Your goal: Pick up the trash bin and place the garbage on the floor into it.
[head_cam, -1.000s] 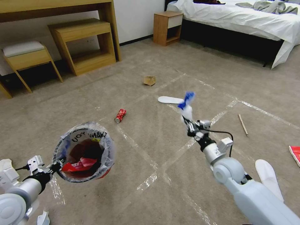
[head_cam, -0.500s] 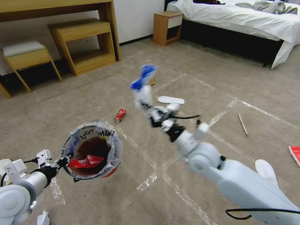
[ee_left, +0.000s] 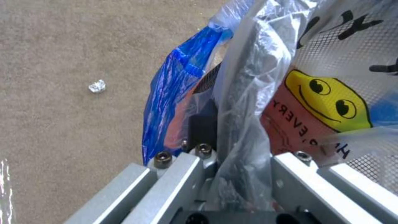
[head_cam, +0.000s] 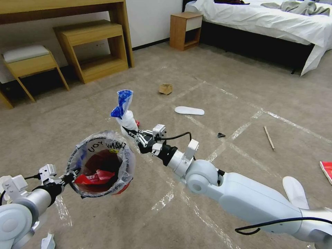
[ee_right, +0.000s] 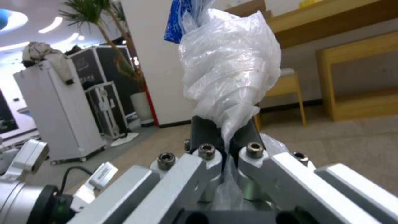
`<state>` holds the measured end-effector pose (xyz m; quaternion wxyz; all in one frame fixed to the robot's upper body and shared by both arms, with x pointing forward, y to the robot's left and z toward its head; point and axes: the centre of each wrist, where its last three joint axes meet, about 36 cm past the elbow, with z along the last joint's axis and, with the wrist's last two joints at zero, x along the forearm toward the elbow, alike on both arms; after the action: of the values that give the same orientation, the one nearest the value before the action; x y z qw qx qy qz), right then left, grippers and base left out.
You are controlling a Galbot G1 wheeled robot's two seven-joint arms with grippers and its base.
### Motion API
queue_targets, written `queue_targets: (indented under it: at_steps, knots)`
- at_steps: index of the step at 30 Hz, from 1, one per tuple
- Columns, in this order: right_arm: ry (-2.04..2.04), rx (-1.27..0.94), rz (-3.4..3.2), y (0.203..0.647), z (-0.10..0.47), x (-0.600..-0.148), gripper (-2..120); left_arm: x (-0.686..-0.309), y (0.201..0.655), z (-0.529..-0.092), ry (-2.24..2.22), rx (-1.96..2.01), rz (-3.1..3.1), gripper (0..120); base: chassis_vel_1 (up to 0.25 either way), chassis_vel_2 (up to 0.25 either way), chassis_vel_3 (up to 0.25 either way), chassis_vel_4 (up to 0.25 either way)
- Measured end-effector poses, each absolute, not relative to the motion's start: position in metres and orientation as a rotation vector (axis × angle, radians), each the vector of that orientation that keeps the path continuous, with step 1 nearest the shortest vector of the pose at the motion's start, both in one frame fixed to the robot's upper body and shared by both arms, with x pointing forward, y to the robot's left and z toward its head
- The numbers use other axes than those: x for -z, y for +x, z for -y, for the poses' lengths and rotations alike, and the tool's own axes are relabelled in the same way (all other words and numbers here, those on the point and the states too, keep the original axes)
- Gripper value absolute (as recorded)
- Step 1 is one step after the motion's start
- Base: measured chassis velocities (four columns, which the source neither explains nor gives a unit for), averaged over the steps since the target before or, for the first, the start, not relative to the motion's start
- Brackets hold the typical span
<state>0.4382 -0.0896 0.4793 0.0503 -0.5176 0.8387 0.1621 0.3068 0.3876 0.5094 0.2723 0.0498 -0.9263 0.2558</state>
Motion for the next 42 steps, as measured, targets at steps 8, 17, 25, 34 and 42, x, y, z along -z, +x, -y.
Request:
queue_targets:
  at_steps: [8,17,25,34,42]
  knots:
    - [-1.674,-0.411,-2.529,0.438,0.079,-0.474,0,-0.513,0.308,-0.387,0.126,-0.686,2.501,0,0.000,0.000,0.000,0.000]
    - [-1.750,-0.355,-2.497,0.438,0.067,-0.473,0,-0.517,0.303,-0.385,0.123,-0.688,2.493,0,0.000,0.000,0.000,0.000]
    - [-1.797,-0.308,-2.454,0.442,0.055,-0.480,0,-0.524,0.302,-0.386,0.114,-0.733,2.427,0,0.000,0.000,0.000,0.000]
    - [-1.843,-0.268,-2.429,0.444,0.042,-0.476,0,-0.529,0.302,-0.388,0.110,-0.755,2.371,0,0.000,0.000,0.000,0.000]
    - [-1.867,-0.246,-2.425,0.443,0.039,-0.471,0,-0.530,0.301,-0.388,0.124,-0.759,2.342,0,0.000,0.000,0.000,0.000]
